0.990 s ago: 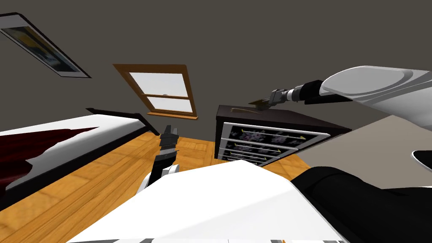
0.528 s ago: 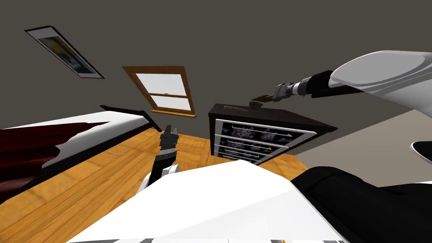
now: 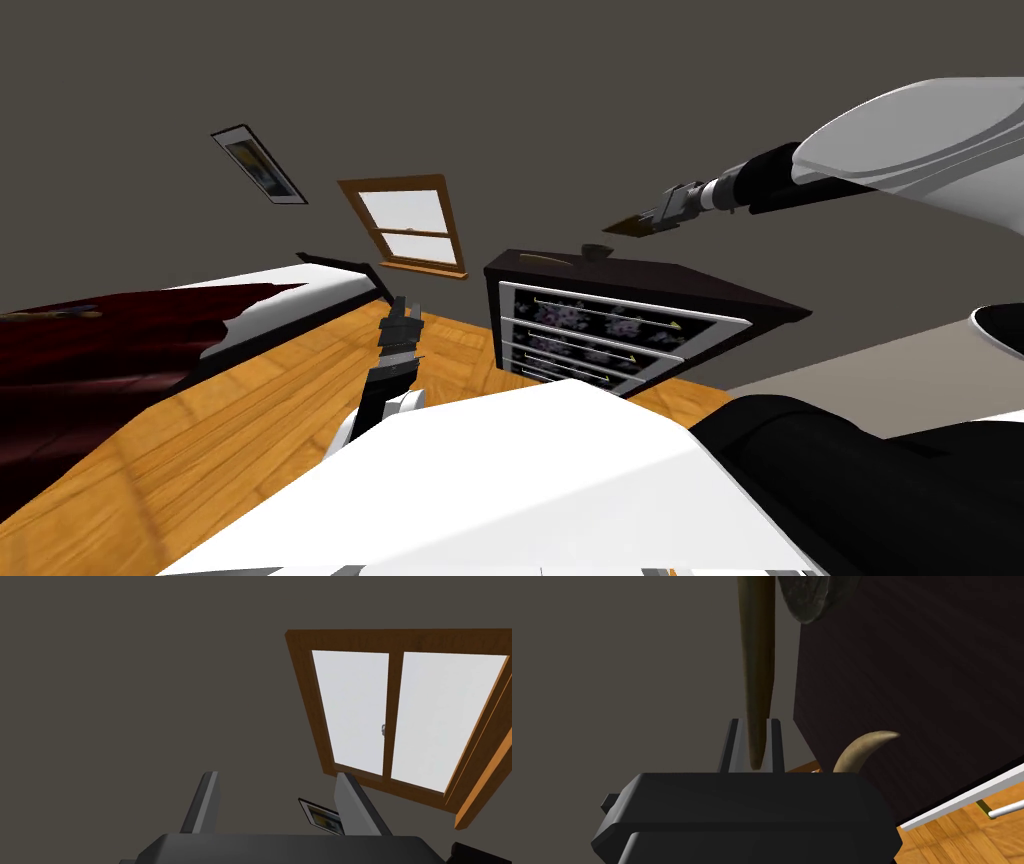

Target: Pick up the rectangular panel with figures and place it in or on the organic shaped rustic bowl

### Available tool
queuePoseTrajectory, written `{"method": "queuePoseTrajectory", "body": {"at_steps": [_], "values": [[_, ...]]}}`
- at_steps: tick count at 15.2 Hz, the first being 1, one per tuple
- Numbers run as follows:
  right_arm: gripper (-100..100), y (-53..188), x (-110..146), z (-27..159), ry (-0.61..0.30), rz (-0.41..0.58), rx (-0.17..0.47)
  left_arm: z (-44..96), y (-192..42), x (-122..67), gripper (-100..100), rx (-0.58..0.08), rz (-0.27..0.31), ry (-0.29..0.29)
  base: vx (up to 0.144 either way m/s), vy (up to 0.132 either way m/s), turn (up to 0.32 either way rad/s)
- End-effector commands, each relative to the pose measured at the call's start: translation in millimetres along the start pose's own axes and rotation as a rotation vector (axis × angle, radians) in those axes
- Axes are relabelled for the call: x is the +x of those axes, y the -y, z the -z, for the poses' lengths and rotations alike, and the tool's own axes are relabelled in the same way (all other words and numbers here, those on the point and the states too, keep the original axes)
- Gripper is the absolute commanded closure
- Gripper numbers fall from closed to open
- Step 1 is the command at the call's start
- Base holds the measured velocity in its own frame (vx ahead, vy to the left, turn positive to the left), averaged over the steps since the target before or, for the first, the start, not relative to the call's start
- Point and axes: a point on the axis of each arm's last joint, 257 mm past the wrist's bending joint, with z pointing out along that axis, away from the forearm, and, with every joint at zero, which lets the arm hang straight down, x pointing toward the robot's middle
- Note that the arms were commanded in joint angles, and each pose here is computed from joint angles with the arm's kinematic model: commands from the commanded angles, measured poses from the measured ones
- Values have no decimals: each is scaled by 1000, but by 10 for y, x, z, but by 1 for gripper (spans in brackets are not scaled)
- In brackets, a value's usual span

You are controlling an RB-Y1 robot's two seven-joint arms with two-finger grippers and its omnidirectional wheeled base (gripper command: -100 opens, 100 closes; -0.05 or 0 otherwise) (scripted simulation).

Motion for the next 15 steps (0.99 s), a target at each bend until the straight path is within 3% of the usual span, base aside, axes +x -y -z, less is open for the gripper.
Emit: {"method": "queuePoseTrajectory", "body": {"at_steps": [1,11,12,15], "values": [[100,59,-11,-11,-18,-5,-8,0,0,0,0,0,0,0,49,-140,231],[100,214,-5,-92,-89,-36,-34,0,0,0,0,0,0,0,67,-132,238],[-100,222,-11,-94,-90,-39,-34,1,0,0,0,0,0,0,19,-35,21],[-100,222,-13,-94,-90,-39,-34,1,0,0,0,0,0,0,7,-10,3]]}}
